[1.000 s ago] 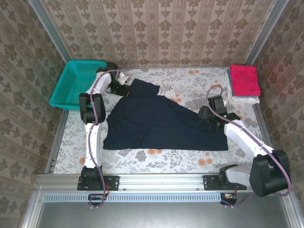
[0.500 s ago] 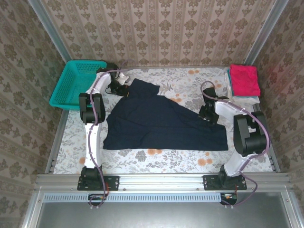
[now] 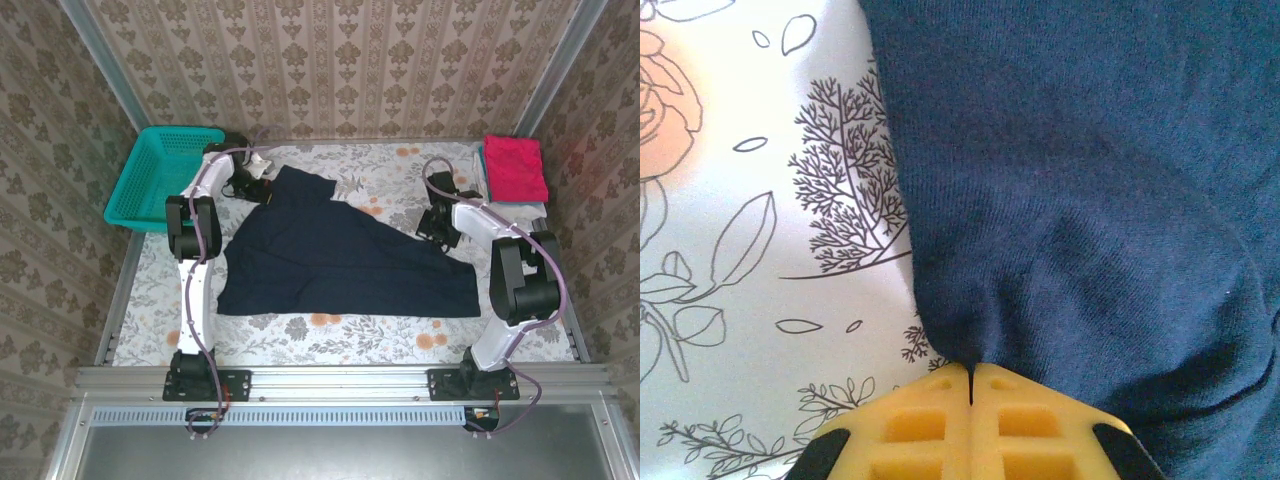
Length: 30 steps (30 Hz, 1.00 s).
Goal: Fold and stack the t-shirts
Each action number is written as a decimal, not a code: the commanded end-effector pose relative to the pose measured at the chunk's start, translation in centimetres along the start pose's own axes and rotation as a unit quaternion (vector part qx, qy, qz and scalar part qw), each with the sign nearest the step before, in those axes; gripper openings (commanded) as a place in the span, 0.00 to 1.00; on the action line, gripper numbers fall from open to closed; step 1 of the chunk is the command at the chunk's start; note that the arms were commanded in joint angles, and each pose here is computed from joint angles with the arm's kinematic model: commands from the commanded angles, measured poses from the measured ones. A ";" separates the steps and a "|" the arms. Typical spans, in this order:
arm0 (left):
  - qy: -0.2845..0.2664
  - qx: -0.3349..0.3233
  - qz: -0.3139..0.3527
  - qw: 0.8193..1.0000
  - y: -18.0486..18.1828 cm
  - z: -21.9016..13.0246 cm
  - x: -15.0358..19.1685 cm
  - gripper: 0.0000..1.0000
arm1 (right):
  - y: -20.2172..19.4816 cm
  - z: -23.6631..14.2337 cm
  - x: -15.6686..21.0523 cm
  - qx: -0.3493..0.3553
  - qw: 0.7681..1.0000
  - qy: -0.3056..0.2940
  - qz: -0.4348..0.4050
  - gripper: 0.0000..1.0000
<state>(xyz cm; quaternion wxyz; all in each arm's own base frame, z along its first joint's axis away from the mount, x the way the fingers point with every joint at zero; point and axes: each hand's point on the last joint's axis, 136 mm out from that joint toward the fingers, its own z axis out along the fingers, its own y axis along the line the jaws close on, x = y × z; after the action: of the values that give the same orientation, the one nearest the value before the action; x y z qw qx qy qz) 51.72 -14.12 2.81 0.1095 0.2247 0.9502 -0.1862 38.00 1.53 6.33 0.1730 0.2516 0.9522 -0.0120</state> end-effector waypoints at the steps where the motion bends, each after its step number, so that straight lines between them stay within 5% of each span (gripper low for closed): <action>1: -0.016 0.028 -0.006 0.999 -1.3 -1.7 -0.3 0.00 | -1.6 0.3 -3.7 0.043 0.998 -0.043 -0.002 0.00; 14: -0.020 0.012 -0.008 1.000 -0.6 -2.0 -0.4 0.00 | -2.3 5.1 -15.0 0.075 0.993 -0.093 0.018 0.03; 15: -0.020 0.012 -0.008 1.000 -0.6 -2.0 -0.4 0.00 | -2.4 5.3 -15.2 0.076 0.993 -0.092 0.021 0.08; 19: -0.021 0.009 -0.007 1.000 -0.5 -2.2 -0.5 0.00 | -2.4 4.5 -15.9 0.066 0.992 -0.101 0.029 0.56; 22: -0.022 0.010 -0.007 1.000 -0.6 -2.2 -0.5 0.00 | -2.4 3.5 -15.8 0.056 0.990 -0.115 0.050 0.67; 30: -0.032 0.014 -0.008 0.999 -0.7 -2.2 -1.0 0.00 | -1.5 6.2 -14.5 0.040 0.994 -0.067 0.081 0.53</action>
<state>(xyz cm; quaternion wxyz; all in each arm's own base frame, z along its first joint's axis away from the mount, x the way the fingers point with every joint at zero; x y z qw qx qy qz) 51.68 -14.16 2.86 0.1123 0.2164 0.9486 -0.2015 50.75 -7.81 5.87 0.2403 0.3184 0.9147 -0.0652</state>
